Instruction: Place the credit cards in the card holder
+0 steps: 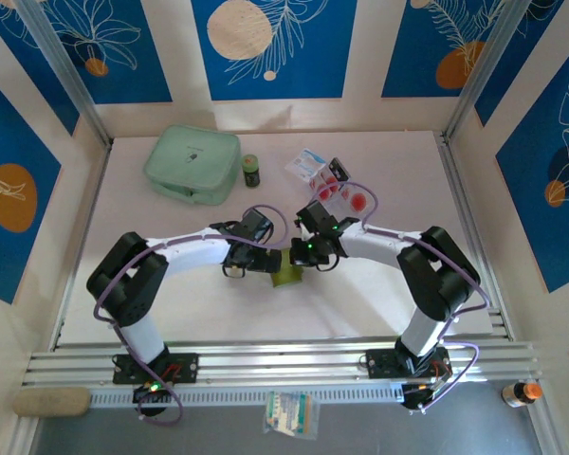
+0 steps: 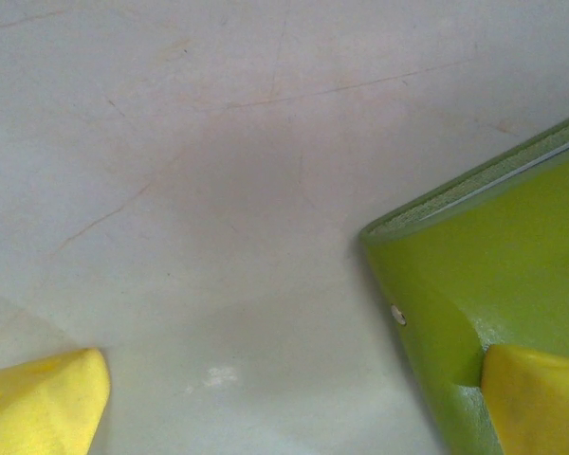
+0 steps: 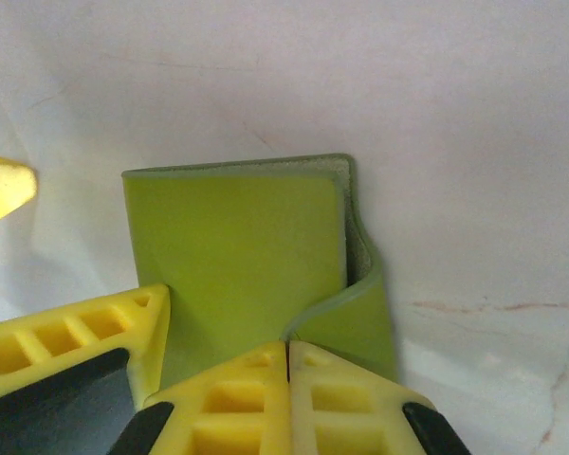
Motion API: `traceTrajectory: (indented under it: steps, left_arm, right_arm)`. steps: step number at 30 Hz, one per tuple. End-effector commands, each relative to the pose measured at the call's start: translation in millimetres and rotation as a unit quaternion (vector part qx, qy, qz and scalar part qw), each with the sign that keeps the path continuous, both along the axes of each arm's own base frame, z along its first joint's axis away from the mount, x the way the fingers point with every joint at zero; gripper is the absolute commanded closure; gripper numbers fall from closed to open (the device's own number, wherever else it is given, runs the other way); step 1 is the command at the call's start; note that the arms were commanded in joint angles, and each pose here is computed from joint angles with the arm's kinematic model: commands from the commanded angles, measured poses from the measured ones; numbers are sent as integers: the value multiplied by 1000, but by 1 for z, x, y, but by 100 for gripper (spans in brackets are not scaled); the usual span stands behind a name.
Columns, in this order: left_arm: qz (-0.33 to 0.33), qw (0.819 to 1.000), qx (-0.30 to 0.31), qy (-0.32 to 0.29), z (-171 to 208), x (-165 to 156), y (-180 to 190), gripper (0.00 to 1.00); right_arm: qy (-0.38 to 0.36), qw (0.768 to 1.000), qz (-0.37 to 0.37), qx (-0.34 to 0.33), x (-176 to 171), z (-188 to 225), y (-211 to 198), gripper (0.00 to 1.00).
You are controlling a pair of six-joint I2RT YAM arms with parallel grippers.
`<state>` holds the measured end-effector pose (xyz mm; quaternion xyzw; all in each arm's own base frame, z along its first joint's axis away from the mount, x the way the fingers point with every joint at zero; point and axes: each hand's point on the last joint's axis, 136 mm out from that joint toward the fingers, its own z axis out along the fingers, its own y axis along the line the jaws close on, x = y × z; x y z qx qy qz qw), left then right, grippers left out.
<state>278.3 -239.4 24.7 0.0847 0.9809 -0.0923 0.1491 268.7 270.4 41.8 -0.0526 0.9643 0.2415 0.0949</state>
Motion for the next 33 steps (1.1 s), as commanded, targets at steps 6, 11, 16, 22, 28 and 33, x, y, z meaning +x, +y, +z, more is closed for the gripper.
traceTrajectory:
  steps: [6, 11, 16, 22, 28, 33]
  left_arm:
    - [0, 999, 49, 24, -19, -12, 22, 0]
    - [-1, 998, 50, 27, -20, -12, 22, 0]
    - [-1, 998, 50, 28, -20, -13, 22, 0]
    - [-2, 998, 49, 28, -20, -13, 21, 0]
    - [-1, 999, 47, 27, -18, -13, 21, 0]
    - [-1, 999, 44, 26, -17, -13, 20, 0]
  right_arm:
    - [25, 999, 0, 40, -7, 26, 3, 100]
    - [31, 998, 6, 46, -7, 26, 9, 100]
    - [38, 998, 12, 43, -10, 18, 13, 100]
    - [47, 998, 13, 35, -9, 7, 16, 100]
    - [58, 998, 13, 24, -10, -7, 14, 100]
    - [68, 998, 12, 15, -18, -18, 9, 100]
